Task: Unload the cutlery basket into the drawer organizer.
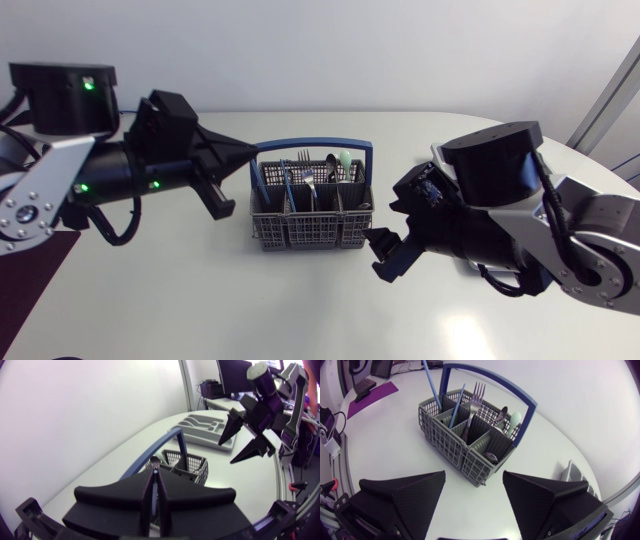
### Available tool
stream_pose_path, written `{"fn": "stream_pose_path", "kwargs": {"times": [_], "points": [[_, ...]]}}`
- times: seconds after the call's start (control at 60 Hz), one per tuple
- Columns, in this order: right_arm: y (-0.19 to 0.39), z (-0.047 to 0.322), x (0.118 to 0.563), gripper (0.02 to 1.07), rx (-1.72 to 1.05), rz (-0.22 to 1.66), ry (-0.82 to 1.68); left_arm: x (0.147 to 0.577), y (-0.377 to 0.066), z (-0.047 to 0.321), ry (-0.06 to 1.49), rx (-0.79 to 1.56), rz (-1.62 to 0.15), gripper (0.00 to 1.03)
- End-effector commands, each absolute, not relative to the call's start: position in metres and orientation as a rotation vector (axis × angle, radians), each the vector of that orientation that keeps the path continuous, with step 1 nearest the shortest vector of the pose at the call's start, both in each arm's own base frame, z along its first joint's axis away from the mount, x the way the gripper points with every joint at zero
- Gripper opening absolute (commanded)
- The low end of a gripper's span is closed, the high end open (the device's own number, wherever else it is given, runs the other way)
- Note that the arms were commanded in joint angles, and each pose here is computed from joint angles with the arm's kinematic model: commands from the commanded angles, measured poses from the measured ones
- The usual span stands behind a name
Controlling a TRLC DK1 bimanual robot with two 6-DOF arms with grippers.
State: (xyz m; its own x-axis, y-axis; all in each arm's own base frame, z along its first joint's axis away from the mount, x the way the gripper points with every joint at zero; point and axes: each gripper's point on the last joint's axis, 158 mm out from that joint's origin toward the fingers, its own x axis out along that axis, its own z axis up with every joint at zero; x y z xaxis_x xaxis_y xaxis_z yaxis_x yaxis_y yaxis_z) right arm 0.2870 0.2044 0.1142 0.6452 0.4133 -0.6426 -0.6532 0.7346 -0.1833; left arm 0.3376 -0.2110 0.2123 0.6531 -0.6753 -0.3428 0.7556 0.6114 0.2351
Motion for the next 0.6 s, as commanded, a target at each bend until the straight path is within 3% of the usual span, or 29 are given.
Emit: {"fn": "stream_pose_path", "kwargs": {"times": [0.0,0.333,0.583], "points": [[0.206,0.115,0.286,0.85,-0.444,0.633,0.605,0.338,-0.208,0.257,0.175,0.295,-0.831,0.04],[0.203,0.161,0.281,0.85,-0.420,0.635,0.513,0.316,-0.213,0.312,0.202,0.096,-0.903,0.04],[0.212,0.187,0.264,0.85,-0.387,0.715,0.472,0.305,-0.244,0.305,0.295,0.008,-1.007,0.04]]}}
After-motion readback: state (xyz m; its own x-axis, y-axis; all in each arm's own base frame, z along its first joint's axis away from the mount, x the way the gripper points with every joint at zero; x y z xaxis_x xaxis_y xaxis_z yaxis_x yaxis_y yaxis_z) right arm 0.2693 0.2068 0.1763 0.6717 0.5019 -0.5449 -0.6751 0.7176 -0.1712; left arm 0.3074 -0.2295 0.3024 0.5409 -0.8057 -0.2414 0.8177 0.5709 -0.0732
